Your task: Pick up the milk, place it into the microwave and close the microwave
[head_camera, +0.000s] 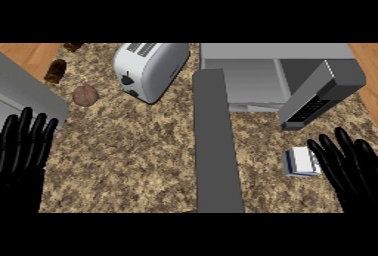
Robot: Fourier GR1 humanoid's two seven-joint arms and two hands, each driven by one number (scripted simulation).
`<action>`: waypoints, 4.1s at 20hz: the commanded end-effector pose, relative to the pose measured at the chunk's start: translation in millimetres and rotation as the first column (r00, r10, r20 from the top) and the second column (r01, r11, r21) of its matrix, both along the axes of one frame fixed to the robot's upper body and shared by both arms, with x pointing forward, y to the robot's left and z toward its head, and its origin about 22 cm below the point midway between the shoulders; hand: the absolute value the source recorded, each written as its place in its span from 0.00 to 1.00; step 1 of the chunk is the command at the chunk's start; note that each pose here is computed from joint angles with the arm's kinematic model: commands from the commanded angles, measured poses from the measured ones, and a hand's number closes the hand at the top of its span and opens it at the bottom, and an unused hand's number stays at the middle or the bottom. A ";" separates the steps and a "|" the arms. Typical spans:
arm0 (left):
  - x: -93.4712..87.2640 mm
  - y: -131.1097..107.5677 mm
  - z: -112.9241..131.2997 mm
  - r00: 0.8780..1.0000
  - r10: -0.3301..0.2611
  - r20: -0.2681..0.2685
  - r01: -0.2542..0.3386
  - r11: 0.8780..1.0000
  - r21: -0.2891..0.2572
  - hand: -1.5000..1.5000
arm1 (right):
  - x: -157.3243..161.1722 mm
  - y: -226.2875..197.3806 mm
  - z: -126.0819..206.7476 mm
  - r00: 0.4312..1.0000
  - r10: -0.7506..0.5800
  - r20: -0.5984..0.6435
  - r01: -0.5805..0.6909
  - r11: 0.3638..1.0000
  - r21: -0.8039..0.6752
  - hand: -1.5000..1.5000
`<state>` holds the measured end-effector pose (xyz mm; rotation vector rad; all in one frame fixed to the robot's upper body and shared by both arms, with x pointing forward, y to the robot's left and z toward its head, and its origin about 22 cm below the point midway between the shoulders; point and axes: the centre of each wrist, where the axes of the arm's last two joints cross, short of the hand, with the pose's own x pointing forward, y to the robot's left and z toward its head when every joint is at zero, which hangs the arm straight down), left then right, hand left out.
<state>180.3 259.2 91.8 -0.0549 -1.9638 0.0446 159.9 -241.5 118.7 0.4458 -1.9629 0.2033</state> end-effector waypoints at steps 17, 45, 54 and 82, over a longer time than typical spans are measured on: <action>-47.4 21.2 -4.6 1.000 0.003 0.006 -0.003 1.000 0.001 0.00 | 43.2 -27.7 -66.5 0.964 -0.251 -0.089 0.245 0.967 -0.071 0.00; -57.5 26.1 -19.3 1.000 -0.026 -0.003 0.026 1.000 -0.015 0.00 | 33.9 -134.0 -198.1 0.942 -0.316 -0.112 0.290 0.936 -0.200 0.00; -66.8 15.4 -9.5 0.999 -0.024 -0.025 0.023 1.000 -0.004 0.00 | 68.2 -114.0 -225.1 0.919 -0.372 -0.132 0.343 0.918 -0.198 0.00; -67.9 27.7 -9.2 0.999 -0.034 -0.015 0.034 0.999 -0.015 0.00 | 75.1 -109.6 -253.3 0.948 -0.319 -0.012 0.313 0.936 -0.159 1.00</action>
